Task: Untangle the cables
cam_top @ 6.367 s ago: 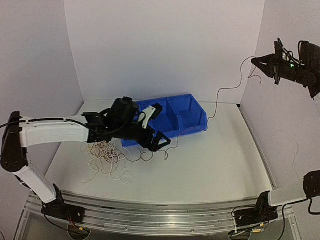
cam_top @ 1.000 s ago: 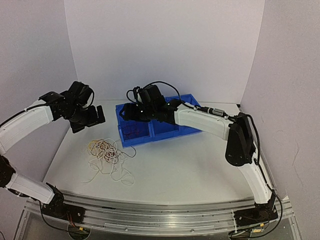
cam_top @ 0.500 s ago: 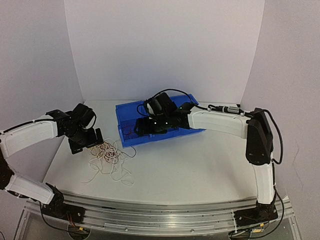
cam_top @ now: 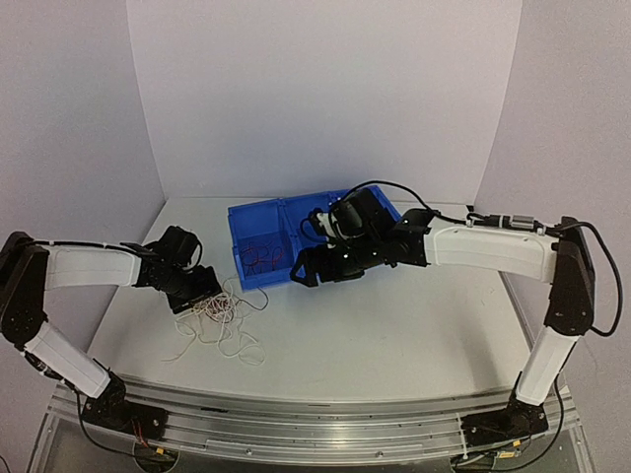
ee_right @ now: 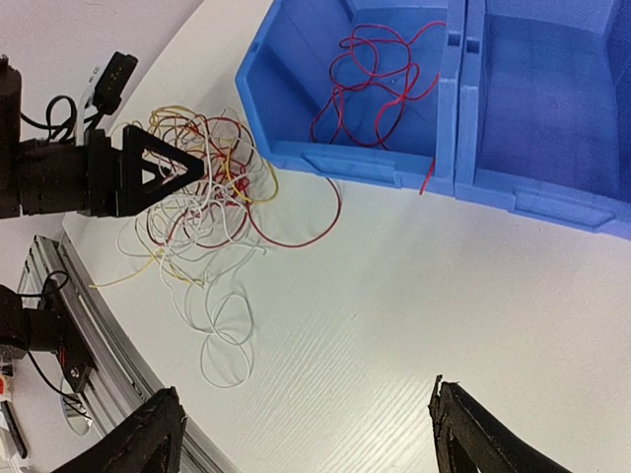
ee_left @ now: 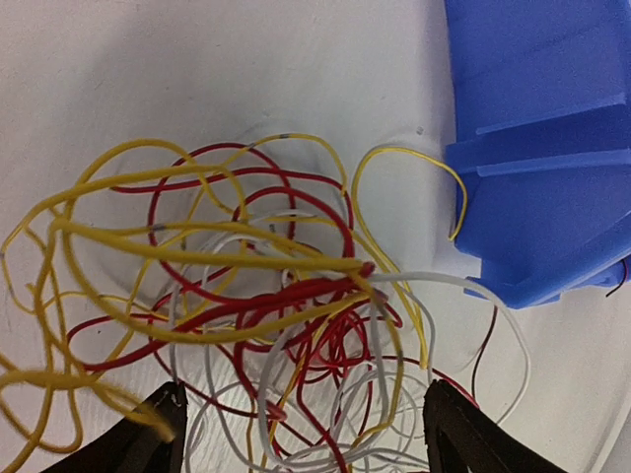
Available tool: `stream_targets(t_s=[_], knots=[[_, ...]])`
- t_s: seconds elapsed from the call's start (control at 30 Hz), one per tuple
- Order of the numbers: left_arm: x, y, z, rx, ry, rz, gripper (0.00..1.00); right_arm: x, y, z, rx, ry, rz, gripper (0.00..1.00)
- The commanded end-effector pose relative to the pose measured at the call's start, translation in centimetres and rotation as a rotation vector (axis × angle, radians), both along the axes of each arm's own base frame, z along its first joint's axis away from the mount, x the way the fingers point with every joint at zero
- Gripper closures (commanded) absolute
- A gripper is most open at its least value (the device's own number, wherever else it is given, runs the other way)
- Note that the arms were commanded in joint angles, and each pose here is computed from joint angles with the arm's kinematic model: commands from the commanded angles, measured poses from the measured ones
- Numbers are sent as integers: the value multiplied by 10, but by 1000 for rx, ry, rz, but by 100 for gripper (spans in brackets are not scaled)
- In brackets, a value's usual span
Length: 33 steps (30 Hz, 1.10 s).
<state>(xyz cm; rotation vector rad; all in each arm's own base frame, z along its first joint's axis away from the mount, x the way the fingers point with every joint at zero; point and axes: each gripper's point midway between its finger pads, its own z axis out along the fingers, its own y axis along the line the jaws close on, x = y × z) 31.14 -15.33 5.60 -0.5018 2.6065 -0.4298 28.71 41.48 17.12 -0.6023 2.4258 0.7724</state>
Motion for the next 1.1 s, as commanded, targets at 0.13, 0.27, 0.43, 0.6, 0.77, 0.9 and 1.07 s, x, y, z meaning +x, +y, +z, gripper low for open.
stream_targets(t_s=[0.13,0.27,0.43,0.6,0.77,0.9,1.07], knots=[[12,-24,-6,-116,-73,-74,75,-21,-5,12,50,16,76,17],[3,-38,13,-198,-103,-146,100,-32,3,11,74,46,124,19],[-28,-84,58,-324,-180,-326,100,-42,12,13,80,39,173,20],[-66,-143,101,-394,-248,-530,100,-51,21,15,92,42,217,23],[-84,-188,112,-412,-265,-655,100,-57,20,20,98,34,229,25],[-81,-207,110,-399,-258,-677,100,-61,8,13,80,44,206,26],[-84,-227,106,-400,-244,-723,100,-63,-2,10,69,48,175,35]])
